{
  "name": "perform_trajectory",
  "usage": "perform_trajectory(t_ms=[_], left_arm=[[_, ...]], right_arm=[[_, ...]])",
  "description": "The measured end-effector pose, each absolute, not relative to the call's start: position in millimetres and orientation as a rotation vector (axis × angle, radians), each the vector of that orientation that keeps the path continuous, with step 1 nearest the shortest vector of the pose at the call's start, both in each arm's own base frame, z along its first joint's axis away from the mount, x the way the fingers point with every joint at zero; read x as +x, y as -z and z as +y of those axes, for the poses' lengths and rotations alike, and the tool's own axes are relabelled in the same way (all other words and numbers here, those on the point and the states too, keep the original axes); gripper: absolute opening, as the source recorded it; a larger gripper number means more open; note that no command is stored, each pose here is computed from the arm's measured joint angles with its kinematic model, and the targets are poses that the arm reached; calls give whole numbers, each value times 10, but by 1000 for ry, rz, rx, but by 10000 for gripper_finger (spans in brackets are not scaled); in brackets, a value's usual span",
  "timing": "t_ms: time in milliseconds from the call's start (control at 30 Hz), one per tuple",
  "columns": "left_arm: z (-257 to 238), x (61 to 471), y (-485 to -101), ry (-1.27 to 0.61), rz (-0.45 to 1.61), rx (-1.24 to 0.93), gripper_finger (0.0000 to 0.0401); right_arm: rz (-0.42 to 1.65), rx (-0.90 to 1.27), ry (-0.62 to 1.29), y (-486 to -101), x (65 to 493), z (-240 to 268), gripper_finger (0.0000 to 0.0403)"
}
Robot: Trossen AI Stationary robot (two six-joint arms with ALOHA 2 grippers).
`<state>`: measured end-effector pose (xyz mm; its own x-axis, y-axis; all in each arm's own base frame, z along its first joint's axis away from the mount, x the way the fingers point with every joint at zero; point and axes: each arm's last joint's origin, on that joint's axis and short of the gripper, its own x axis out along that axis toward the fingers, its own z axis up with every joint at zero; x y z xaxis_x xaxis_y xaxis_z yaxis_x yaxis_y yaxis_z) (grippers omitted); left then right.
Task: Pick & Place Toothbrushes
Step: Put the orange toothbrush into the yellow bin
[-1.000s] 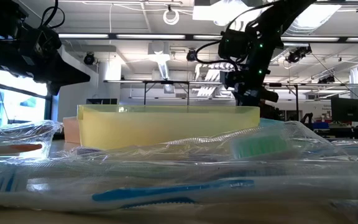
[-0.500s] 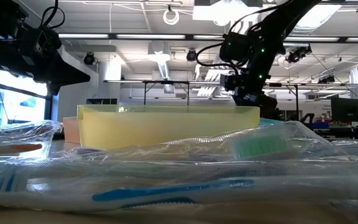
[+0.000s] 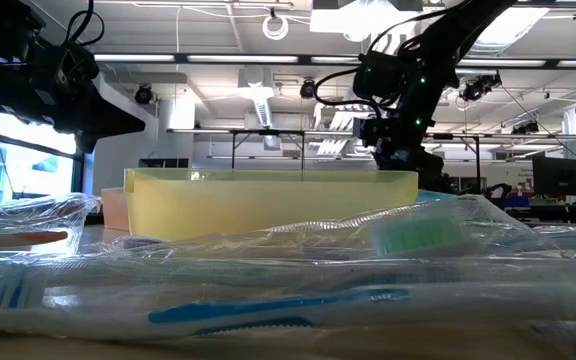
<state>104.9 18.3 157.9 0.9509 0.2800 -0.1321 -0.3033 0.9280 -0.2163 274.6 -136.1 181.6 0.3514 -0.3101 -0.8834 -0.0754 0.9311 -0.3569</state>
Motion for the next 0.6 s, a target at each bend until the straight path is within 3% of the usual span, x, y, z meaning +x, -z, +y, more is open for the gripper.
perform_trajectory(t_ms=[267,433,600], left_arm=[[183,1049,-1578,-299,100,-237,0],[183,1049,-1578,-299,100,-237,0],[183,1049,-1577,-299,100,-237,0]], right_arm=[[1218,-430,232,-1850,2773,-1337,80],[1210,-537,318,-1968,2806,-1224,55],[1148,-497,357,-2092,2806,-1091,11]])
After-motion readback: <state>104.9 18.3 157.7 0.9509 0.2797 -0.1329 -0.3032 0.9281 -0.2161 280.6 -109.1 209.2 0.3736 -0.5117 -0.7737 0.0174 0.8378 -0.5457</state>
